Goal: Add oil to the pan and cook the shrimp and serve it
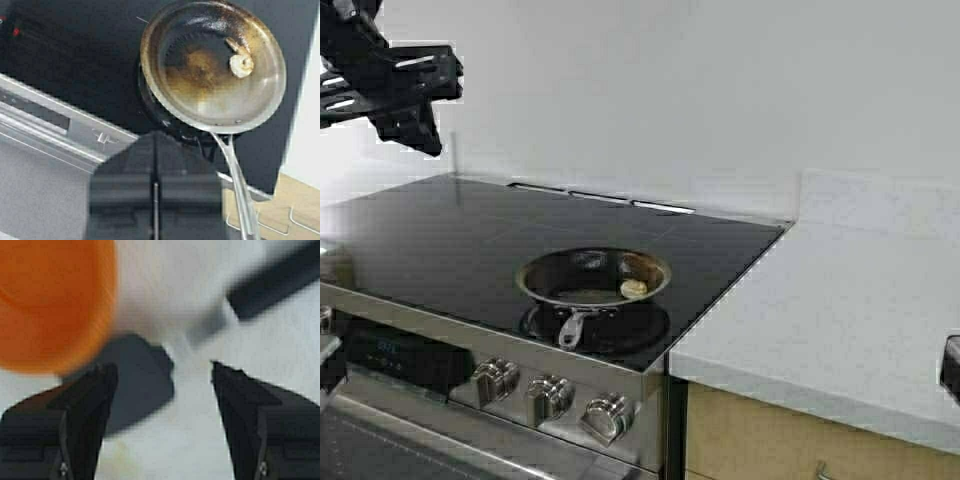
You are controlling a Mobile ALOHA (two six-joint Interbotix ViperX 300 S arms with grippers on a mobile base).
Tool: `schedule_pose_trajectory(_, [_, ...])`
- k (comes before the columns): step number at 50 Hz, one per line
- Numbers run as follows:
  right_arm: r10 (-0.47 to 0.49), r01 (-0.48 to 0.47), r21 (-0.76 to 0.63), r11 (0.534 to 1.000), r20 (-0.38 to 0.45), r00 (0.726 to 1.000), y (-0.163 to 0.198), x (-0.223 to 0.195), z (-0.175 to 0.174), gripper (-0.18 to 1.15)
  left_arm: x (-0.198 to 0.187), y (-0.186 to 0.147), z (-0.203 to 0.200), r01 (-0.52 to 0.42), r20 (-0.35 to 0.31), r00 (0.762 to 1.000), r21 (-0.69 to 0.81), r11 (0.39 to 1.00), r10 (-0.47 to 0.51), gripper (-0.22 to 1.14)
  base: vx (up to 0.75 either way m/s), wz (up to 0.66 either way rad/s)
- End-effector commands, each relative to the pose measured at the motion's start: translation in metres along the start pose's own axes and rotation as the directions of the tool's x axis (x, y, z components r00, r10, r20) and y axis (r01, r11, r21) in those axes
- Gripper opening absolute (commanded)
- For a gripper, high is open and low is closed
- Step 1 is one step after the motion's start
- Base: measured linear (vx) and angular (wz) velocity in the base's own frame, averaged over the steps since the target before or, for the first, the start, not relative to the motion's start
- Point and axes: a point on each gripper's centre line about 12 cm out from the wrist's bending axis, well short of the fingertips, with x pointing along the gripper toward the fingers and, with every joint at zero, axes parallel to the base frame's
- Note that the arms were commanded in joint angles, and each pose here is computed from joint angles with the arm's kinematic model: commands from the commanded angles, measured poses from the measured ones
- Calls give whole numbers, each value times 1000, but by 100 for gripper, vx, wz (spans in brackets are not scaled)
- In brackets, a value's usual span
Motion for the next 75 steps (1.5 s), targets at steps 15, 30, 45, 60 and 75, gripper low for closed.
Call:
schedule_pose_trajectory(15, [130,-73,-192,979,308,942,92,-115,20,89,-2,-1,10,5,30,1000,4,1000,-5,4,0,0])
schedule_pose_trajectory(30, [348,-73,-498,864,487,801,196,-183,-34,73,-1,-2,11,7,32,999,5,1000,-7,4,0,0])
schedule_pose_trajectory(45, [621,-125,-744,657,439,649,280,-216,-150,13,-1,-2,13,7,35,999,6,1000,-7,4,0,0])
schedule_pose_trajectory(60, [730,-116,-907,404,244,639,309,-175,-265,5,-1,-2,13,7,36,999,8,1000,-8,4,0,0])
schedule_pose_trajectory(75, [717,-139,-950,278,109,688,299,-144,-327,5,7,-5,8,49,22,999,-7,999,-49,16,0,0])
